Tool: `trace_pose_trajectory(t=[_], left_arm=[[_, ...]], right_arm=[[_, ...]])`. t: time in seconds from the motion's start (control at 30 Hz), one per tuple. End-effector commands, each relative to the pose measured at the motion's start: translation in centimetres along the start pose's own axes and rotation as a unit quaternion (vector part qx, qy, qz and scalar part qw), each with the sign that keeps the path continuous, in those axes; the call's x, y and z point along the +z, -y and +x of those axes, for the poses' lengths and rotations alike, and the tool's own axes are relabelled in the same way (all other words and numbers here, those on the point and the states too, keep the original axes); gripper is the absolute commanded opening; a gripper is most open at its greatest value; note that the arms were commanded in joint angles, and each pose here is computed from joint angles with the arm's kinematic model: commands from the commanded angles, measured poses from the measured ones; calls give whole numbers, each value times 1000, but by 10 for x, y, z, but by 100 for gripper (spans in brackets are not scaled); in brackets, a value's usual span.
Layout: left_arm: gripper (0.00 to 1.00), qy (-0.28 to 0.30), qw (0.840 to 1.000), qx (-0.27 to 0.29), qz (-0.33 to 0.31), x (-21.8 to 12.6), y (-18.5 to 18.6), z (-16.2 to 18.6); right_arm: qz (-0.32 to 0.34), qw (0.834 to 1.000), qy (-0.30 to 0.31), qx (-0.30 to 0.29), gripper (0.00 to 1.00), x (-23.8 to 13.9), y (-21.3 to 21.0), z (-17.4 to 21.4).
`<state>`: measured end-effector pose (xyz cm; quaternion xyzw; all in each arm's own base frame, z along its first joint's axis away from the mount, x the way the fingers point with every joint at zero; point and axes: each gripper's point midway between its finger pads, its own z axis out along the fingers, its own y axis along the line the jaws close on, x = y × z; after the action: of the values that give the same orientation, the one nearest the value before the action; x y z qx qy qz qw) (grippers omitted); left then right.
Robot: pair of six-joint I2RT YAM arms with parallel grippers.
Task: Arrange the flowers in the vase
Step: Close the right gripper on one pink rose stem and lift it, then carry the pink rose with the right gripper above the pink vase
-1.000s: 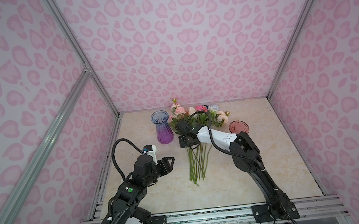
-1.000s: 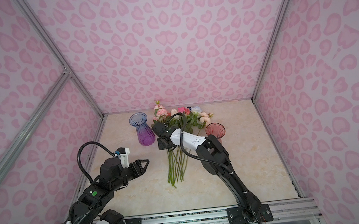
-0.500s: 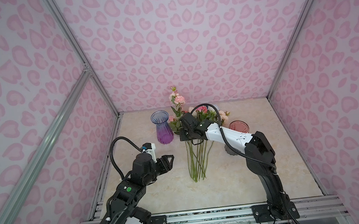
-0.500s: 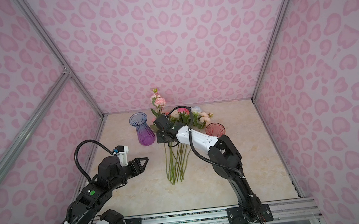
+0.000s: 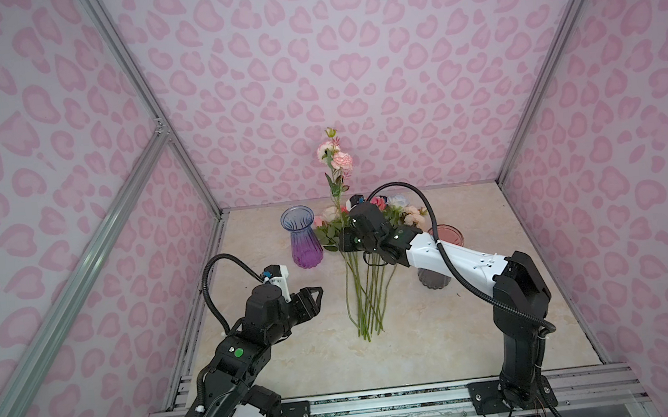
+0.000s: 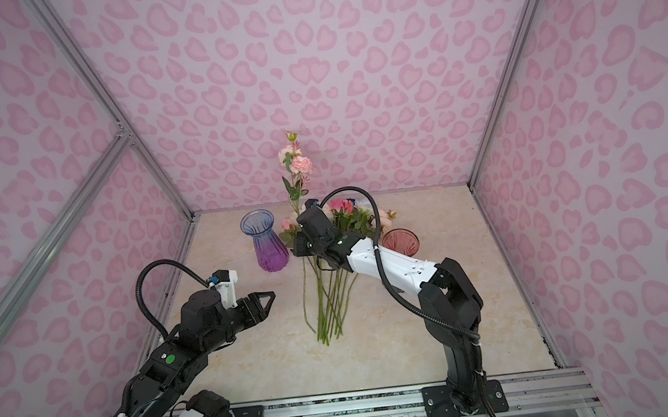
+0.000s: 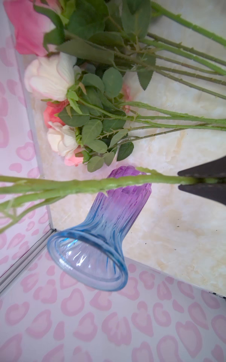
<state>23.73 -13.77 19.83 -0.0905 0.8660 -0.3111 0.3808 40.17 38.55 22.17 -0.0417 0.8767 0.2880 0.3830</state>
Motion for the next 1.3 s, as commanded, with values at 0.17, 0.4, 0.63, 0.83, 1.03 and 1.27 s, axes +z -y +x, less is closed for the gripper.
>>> trace_pose_trajectory(t=[0.17,0.4,0.63,0.83,1.03,1.27], left_arm=[[66,26,999,10,18,-6,12,-14],[66,38,998,18,40,-10,24,-23],[66,49,997,20,56,-16,32,-29],[66,56,996,22,65,-22,37,-31],[67,61,995,26,76,-21,43,-36],[67,32,989,14,146,-4,74,-37]], right_arm=[[-35,988,145,-51,0,-76,-41,-77],[16,959,257,-118,0,-159,-41,-133],[86,921,352,-143,0,-237,-13,-181],[127,895,407,-131,0,-296,16,-216],[200,876,421,-121,0,-327,64,-221],[244,873,414,-83,0,-329,134,-195]])
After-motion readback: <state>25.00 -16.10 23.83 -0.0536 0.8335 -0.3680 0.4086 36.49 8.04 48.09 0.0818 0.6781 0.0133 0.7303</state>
